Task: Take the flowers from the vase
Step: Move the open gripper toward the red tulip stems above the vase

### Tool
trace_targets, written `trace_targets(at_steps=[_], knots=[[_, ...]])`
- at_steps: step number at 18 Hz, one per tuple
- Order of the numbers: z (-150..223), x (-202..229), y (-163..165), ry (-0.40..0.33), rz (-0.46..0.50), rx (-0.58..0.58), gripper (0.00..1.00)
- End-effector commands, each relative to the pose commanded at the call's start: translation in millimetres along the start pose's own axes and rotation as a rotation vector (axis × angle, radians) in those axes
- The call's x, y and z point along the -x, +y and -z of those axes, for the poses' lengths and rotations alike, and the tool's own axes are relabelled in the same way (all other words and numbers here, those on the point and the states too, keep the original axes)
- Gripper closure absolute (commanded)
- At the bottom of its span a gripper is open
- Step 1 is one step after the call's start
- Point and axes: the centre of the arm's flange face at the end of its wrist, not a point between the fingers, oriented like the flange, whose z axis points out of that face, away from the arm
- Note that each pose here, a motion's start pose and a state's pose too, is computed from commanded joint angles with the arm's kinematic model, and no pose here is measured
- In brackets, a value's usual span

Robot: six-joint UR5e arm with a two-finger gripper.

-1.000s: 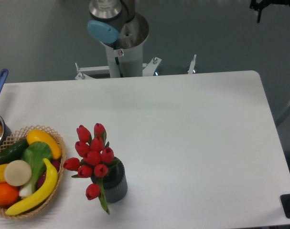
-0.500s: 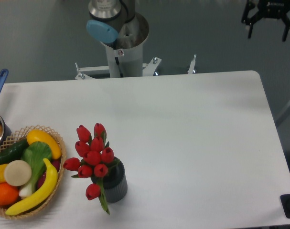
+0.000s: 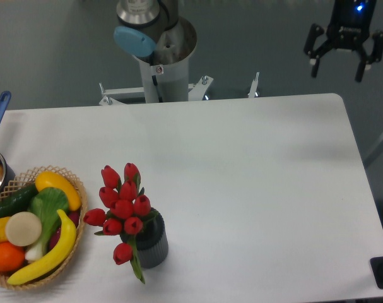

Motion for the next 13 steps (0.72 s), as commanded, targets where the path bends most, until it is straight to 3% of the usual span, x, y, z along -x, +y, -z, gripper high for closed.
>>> trace_targets(at_steps=[7,10,13], knots=[[-64,-58,-44,0.106,-0.151,-0.041,0.0],[-71,-70,-54,0.168,-0.165,-0.196,0.0],[-83,-77,-58,0.199,-0.219,-0.257,0.0]])
